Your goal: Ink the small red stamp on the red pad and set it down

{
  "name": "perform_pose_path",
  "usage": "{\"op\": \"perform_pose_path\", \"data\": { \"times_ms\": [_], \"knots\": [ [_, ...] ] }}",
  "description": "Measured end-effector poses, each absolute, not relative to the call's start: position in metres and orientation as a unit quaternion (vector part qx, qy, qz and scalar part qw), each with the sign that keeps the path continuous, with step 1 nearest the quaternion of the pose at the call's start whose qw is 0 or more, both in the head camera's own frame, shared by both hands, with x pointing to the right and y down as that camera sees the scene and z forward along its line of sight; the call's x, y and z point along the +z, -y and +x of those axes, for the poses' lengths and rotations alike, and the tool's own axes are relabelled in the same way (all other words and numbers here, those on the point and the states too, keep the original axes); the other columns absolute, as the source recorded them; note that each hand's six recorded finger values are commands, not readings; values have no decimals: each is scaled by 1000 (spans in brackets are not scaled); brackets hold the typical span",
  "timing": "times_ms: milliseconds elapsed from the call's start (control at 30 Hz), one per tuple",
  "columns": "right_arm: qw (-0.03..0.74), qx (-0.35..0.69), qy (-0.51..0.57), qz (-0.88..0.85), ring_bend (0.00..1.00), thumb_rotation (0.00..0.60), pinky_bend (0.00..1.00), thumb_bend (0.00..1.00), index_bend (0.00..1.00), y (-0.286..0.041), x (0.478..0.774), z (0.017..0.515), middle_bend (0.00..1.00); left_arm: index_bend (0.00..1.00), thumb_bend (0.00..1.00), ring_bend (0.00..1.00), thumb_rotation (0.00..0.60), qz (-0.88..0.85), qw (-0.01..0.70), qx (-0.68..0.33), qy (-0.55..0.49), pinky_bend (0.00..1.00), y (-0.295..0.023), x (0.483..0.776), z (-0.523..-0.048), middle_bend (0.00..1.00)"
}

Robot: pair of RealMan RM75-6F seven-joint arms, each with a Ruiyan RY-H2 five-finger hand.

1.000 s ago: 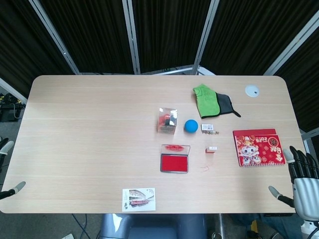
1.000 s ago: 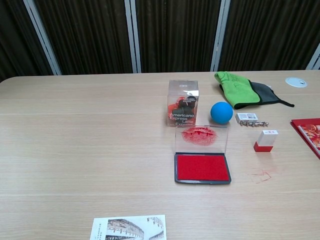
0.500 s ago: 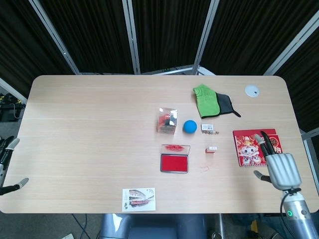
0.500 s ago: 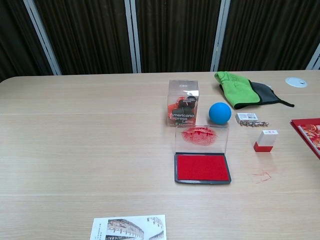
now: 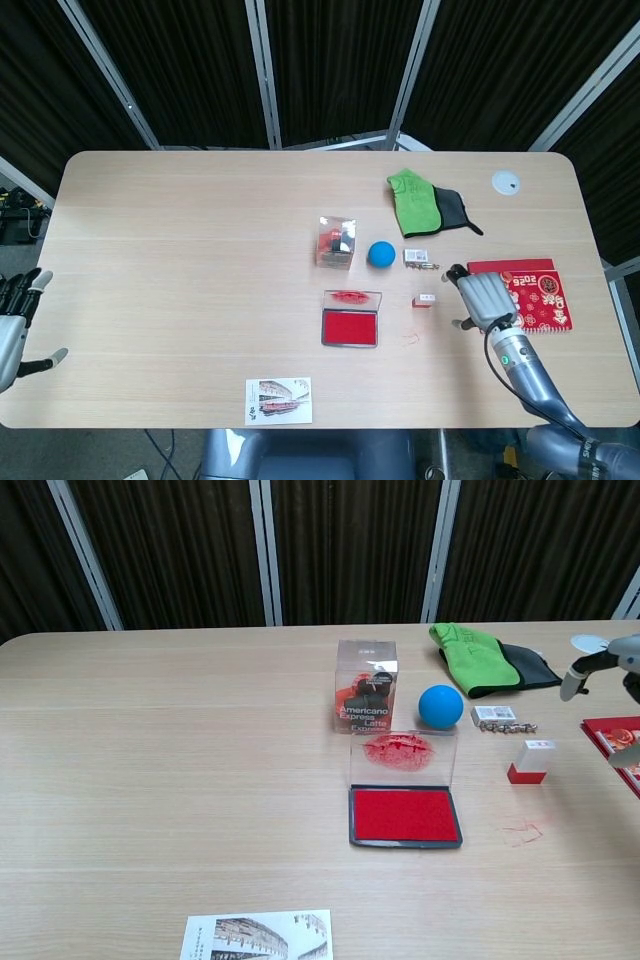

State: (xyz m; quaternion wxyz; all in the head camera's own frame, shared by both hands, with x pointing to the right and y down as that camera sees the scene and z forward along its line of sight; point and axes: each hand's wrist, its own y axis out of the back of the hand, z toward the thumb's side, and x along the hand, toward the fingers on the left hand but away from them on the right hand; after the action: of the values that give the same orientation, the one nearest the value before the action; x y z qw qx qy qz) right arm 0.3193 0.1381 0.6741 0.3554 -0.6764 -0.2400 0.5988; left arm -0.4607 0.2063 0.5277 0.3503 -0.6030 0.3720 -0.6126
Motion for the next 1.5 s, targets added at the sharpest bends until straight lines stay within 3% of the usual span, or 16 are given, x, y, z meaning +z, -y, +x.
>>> {"op": "perform_pose_path", "data": {
  "times_ms": [267, 1500],
  "knots": [
    [358, 596, 251, -674, 754, 600, 1000, 204, 319, -130, 695, 297, 362, 0, 0, 0, 600, -603, 346, -617, -368, 0, -205, 531, -460, 0],
    [331, 634, 222, -663, 754, 600, 1000, 307, 396, -138, 737, 276, 474, 0, 0, 0, 600, -598, 342, -627, -365, 0, -206, 534, -463, 0]
  ]
}}
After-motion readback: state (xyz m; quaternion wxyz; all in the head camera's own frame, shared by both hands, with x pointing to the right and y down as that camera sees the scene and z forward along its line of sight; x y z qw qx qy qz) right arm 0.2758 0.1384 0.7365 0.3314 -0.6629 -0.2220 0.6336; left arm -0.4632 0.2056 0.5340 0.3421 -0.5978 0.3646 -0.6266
